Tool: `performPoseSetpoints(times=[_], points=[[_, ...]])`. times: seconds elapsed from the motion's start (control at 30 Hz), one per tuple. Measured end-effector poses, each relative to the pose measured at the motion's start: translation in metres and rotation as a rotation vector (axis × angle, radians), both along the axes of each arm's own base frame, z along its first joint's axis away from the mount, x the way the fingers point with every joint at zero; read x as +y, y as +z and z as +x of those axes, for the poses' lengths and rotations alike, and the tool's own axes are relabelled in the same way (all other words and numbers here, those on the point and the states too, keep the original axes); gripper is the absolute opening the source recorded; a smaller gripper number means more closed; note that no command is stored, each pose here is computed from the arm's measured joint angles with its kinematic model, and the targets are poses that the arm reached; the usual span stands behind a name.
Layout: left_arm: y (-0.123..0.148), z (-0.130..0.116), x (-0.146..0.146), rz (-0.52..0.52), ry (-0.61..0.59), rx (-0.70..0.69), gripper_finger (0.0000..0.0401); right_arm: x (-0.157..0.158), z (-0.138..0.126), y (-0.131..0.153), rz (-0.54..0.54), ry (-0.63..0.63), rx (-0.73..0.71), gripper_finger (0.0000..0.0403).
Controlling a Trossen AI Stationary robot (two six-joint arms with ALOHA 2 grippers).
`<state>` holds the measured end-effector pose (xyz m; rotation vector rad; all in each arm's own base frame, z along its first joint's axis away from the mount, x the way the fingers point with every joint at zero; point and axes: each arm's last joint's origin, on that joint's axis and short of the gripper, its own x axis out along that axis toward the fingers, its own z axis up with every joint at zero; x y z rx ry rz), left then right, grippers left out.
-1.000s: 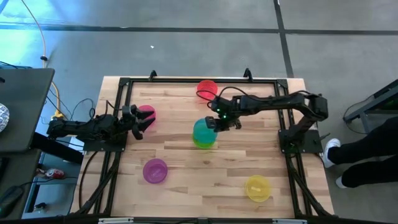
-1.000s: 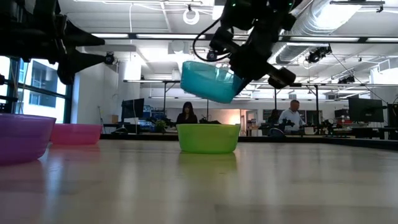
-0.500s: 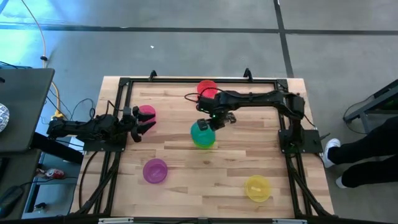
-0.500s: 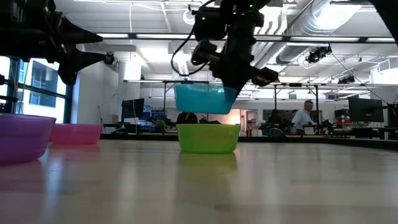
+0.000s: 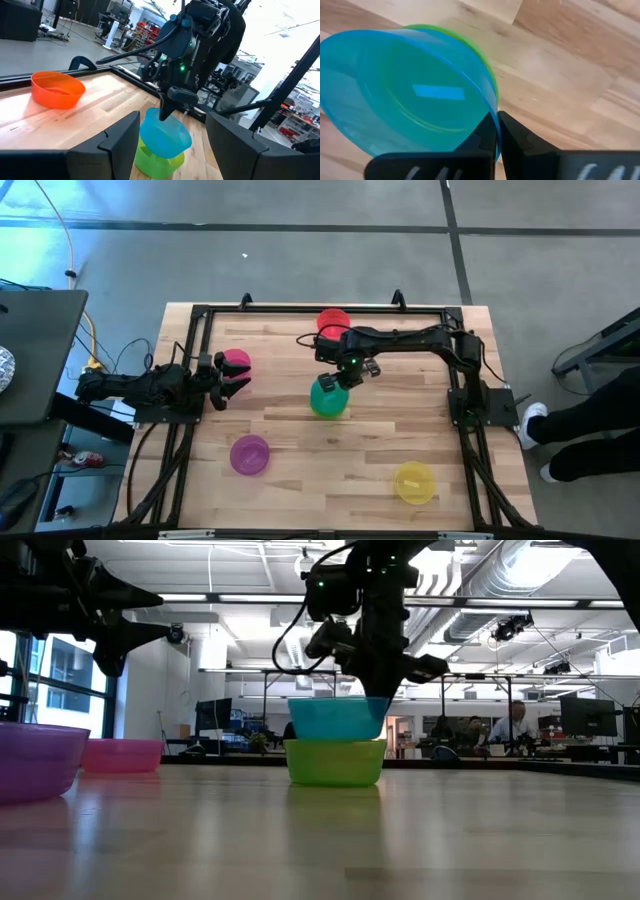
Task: Nest bowls inside each other
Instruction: Stack the blue bowl on the green bowl
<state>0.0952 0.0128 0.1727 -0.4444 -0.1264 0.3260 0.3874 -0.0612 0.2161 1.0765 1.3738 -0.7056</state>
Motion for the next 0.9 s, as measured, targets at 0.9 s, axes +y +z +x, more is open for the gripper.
performPoseSetpoints(times=[0.9], points=[[0.0000,0.0000,0.0000,0.000,0.000,0.000,0.0216,0.0054,0.0057,0.0006,-0.014,0.044,-0.055,0.0012]])
